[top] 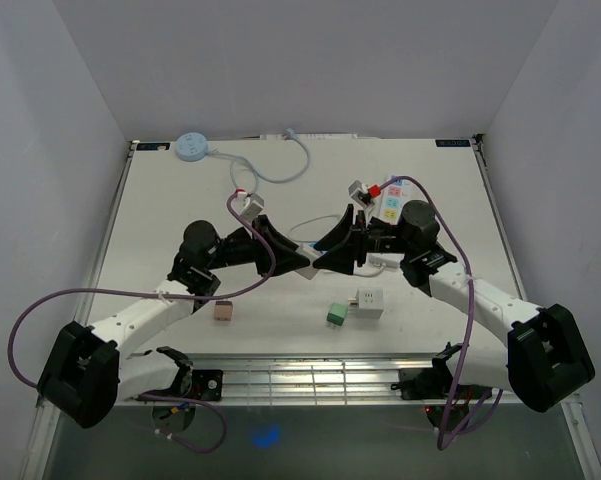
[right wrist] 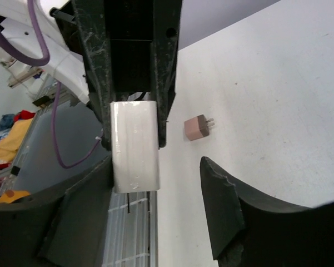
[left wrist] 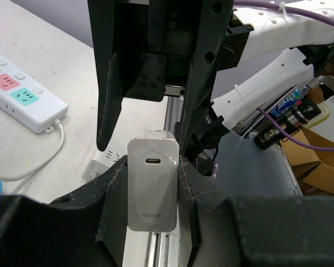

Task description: Insert the plug

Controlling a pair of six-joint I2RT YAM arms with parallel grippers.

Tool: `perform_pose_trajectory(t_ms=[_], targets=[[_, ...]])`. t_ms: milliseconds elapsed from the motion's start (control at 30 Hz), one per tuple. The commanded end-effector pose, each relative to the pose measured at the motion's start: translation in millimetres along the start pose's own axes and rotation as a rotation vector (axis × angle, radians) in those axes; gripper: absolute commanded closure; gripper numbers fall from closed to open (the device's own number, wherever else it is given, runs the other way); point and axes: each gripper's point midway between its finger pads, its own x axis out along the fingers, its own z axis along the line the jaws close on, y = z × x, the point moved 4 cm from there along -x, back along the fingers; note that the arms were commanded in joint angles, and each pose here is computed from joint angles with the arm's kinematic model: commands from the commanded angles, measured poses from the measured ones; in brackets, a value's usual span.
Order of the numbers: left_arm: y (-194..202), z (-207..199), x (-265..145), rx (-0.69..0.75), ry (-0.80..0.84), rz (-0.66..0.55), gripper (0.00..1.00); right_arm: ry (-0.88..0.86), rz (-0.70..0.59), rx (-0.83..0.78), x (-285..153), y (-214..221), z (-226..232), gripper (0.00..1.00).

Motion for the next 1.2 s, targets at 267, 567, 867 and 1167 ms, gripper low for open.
perform_pose_trajectory(t_ms=[267, 567, 867, 1167], targets=[[-7, -11, -6, 0.064, -0.002, -0.029, 1.0, 0.097, -0.075, -0.079, -14, -15, -8, 0.21], [-4, 4, -7, 0.022, -0.106, -0.028, 1.0, 0.324, -0.162, -0.068, -52, -6, -27, 0.09], [-6, 12, -10, 0.011, -0.176, -0.048, 1.0, 0.648, -0.214, -0.018, -89, 3, -55, 0.11], [-13, 27, -23, 0.021, -0.344, -0.142, 1.0, 0.977, -0.225, 0.118, -120, 18, -86, 0.11]])
